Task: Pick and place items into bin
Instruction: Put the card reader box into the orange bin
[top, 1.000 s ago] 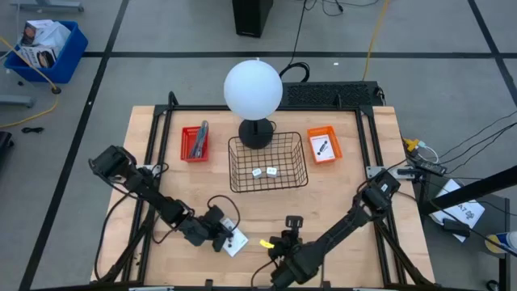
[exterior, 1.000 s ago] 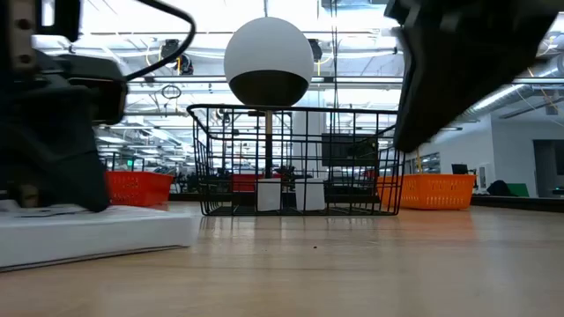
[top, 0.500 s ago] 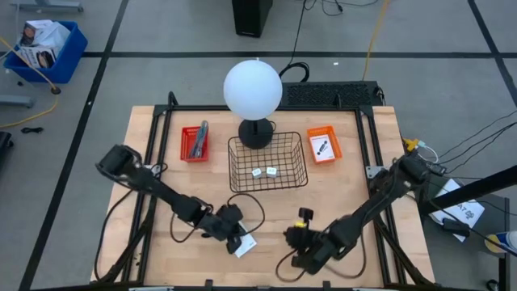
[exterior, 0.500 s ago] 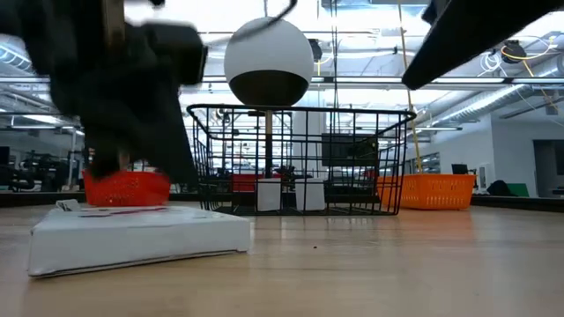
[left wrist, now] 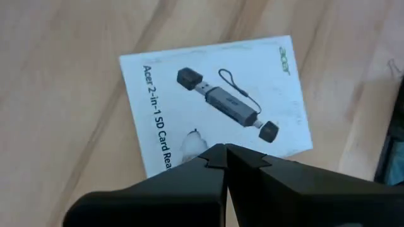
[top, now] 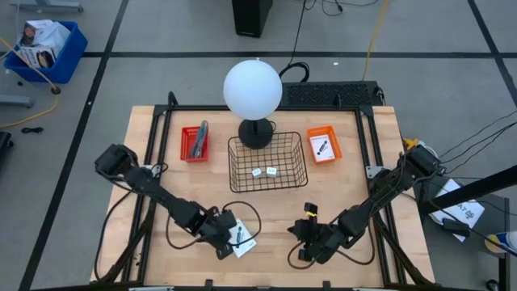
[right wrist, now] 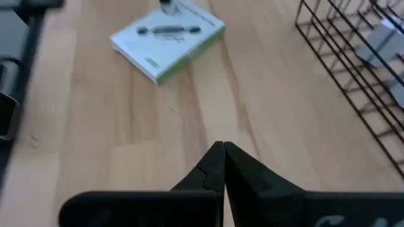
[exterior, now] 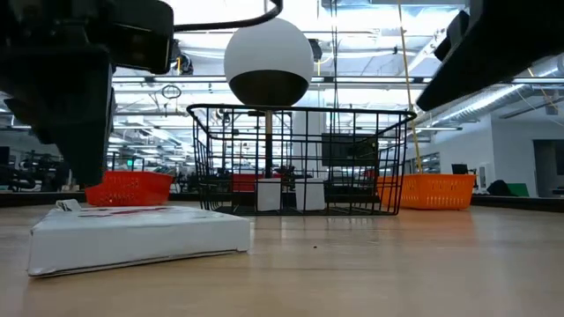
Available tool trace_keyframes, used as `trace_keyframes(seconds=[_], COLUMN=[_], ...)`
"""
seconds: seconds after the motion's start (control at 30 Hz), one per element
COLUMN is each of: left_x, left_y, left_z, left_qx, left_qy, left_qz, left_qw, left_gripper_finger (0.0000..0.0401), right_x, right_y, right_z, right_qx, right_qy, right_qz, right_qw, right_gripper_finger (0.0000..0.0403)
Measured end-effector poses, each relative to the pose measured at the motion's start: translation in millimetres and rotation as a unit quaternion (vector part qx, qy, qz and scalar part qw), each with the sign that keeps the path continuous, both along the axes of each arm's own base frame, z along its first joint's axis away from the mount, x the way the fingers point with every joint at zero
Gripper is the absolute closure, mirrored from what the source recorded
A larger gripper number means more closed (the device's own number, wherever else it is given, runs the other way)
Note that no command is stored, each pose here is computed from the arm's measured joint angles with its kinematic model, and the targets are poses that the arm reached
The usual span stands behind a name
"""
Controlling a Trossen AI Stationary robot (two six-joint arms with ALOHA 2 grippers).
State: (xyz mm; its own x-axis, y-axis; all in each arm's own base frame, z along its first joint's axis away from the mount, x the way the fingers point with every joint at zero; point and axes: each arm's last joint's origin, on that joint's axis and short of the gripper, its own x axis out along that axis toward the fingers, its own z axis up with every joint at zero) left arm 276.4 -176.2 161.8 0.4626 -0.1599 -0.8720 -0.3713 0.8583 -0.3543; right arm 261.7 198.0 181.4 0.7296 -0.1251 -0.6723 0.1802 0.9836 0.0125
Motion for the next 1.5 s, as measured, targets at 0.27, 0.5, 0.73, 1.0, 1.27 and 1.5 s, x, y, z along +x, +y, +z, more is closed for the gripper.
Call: trace_keyframes(seconds=[0.27,0.5,0.73,1.0,1.27,1.5], left_x=[14.2,41.1,73.2,103.3,124.8,128.7], left_y=[-6.3,-16.6,-21.8,0.1,28.8,39.1], left_z=[-10.0,-20.1,-21.0,-30.7,-28.2,-13.8], left_qx=[-0.008,-0.014,-0.010,-0.028,-0.043,-0.026], left_qy=[0.016,0.025,0.006,-0.008,-0.062,-0.098], left_qz=[-0.014,-0.040,-0.062,-0.042,-0.030,-0.028], left_qw=[1.000,0.999,0.998,0.999,0.997,0.994], left_gripper_finger=[0.0399,0.0399,0.0398,0.0398,0.0398,0.0376], right_x=[1.1,0.4,-1.8,-4.6,-6.9,-4.6], right_y=[-0.4,-0.8,-2.4,-0.3,-1.1,-0.1], right_z=[0.4,-0.1,-1.8,-2.4,-3.8,-2.3], right_qx=[0.002,-0.001,-0.003,-0.005,-0.010,0.004], right_qy=[-0.003,0.001,0.013,0.016,0.026,0.014], right_qz=[-0.002,-0.002,-0.011,-0.010,-0.014,-0.017], right_qw=[1.000,1.000,1.000,1.000,1.000,1.000], right_gripper_finger=[0.0403,0.0403,0.0403,0.0403,0.0403,0.0403])
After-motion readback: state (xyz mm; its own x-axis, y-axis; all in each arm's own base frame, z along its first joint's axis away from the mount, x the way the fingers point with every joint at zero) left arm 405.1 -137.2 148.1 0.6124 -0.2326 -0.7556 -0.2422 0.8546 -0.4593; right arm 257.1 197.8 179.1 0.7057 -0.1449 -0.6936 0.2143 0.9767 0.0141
